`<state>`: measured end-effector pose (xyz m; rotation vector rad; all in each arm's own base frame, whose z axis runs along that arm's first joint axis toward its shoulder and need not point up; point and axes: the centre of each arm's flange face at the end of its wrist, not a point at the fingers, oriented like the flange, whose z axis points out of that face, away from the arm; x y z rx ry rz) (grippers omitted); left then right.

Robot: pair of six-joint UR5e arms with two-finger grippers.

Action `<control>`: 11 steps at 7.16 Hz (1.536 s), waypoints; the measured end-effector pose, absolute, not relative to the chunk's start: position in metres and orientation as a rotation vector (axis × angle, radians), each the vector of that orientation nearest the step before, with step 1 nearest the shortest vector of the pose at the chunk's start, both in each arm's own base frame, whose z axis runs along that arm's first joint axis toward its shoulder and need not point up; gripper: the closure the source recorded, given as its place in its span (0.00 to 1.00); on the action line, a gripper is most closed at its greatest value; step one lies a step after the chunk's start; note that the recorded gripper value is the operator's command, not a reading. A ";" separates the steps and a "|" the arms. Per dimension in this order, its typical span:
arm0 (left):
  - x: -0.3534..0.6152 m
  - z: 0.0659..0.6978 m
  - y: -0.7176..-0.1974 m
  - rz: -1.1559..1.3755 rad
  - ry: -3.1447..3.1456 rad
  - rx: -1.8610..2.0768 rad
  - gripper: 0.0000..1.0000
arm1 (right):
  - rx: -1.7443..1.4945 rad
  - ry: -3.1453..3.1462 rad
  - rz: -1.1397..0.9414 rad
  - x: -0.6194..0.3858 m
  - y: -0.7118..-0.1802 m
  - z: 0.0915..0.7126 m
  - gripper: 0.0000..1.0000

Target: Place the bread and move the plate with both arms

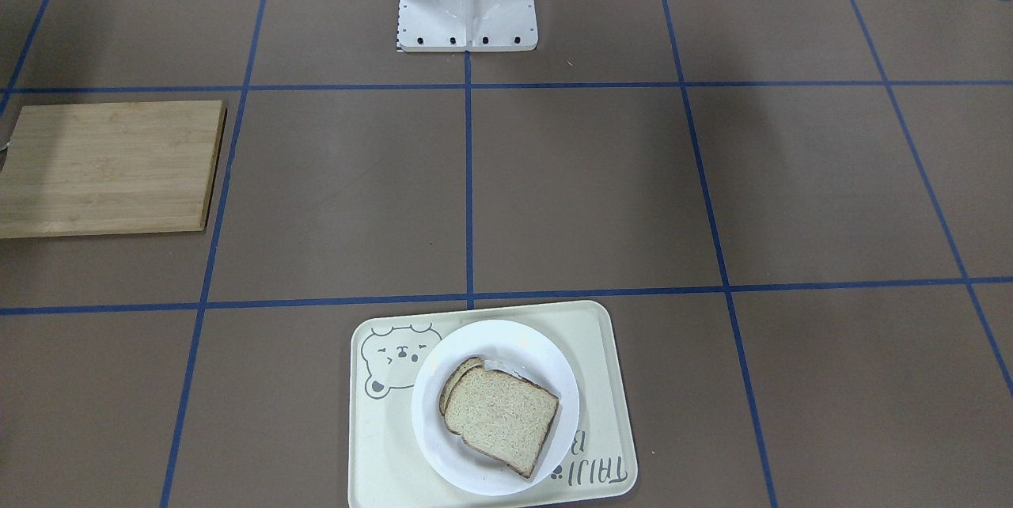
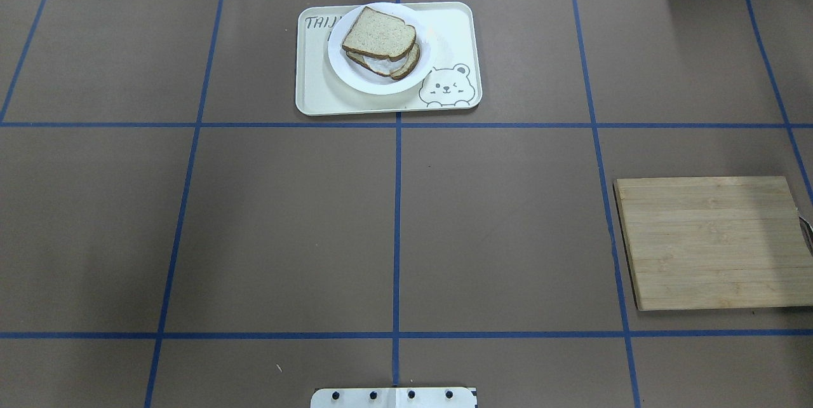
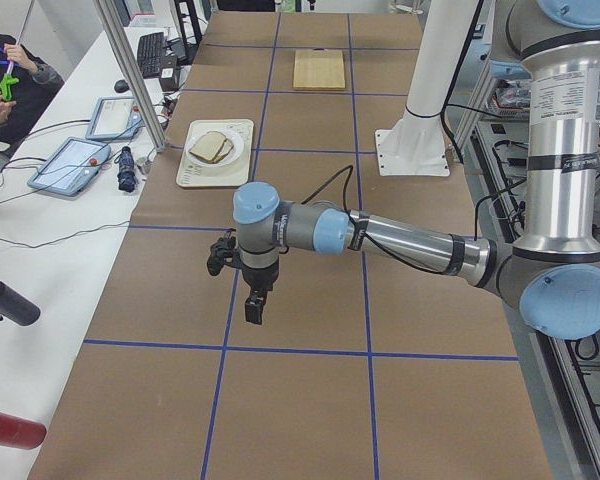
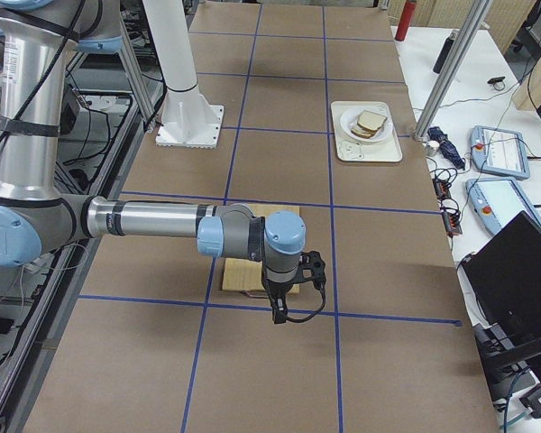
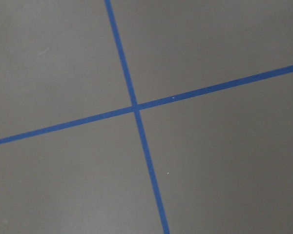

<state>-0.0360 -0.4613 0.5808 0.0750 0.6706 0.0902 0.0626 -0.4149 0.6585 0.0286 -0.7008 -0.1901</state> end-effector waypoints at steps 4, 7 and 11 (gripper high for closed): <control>-0.057 0.606 -0.425 0.012 0.765 0.025 0.02 | 0.027 -0.701 -0.188 0.063 -0.415 0.659 0.00; -0.057 0.609 -0.423 0.010 0.766 0.020 0.02 | 0.025 -0.701 -0.187 0.063 -0.414 0.660 0.00; -0.058 0.615 -0.417 0.002 0.767 0.007 0.02 | 0.018 -0.701 -0.184 0.063 -0.414 0.663 0.00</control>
